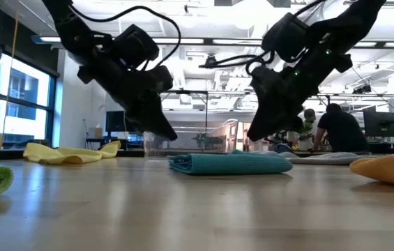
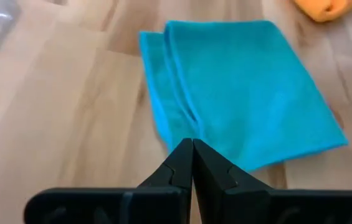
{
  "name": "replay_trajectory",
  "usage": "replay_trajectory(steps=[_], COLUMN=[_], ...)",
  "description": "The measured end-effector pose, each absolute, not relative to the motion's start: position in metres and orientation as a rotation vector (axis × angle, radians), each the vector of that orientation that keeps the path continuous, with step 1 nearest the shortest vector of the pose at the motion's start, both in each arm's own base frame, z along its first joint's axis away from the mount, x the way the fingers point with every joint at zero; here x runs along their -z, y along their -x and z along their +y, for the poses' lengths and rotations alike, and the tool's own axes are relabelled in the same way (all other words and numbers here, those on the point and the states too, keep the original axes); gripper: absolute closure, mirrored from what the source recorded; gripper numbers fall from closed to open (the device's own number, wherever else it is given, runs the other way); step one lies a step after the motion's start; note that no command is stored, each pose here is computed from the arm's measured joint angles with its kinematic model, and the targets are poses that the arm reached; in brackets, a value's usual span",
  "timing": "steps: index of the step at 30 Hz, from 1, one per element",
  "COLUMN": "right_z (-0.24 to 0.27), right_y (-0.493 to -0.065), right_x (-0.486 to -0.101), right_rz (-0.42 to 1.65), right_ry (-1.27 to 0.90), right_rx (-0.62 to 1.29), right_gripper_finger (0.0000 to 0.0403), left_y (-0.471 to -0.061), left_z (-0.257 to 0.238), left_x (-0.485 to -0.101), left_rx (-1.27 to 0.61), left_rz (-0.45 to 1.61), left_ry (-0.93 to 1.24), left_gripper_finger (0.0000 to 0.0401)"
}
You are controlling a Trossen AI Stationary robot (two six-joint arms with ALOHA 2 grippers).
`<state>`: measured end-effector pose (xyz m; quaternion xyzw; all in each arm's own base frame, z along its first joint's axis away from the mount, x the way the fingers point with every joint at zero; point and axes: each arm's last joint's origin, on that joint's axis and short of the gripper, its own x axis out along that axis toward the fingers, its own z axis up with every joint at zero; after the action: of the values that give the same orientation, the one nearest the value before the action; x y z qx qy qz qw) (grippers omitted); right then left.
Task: Fold microfiber towels
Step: Fold the blue towel
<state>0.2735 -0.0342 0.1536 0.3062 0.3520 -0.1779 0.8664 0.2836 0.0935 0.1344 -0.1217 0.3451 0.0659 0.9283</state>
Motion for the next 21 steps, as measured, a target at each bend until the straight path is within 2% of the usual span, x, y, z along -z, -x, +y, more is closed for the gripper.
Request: replay_trajectory(steps=[7,11,14,16,21], right_z=[-0.025,-0.026,-0.027,-0.028,-0.029], right_y=[-0.279,-0.285,-0.293,-0.296,-0.301], right_x=[-0.139,-0.121,-0.114,-0.111,-0.104], right_rz=[0.763,0.782,0.737,0.712,0.689], right_ry=[-0.754,-0.764,-0.765,-0.762,-0.733], right_rx=[0.42,0.436,0.429,0.429,0.418], right_gripper_finger=[0.0182,0.0143,0.0141,0.0153,0.0236], left_y=[-0.271,-0.272,-0.276,-0.278,-0.283], left_z=[0.105,0.105,0.106,0.107,0.109], left_x=[-0.127,-0.129,-0.134,-0.136,-0.142], left_rx=[-0.115,-0.069,-0.043,-0.042,-0.04], left_rz=[0.601,0.623,0.643,0.662,0.659], left_ry=[0.385,0.37,0.376,0.375,0.364], left_gripper_finger=[0.0399,0.0369,0.033,0.0301,0.0237])
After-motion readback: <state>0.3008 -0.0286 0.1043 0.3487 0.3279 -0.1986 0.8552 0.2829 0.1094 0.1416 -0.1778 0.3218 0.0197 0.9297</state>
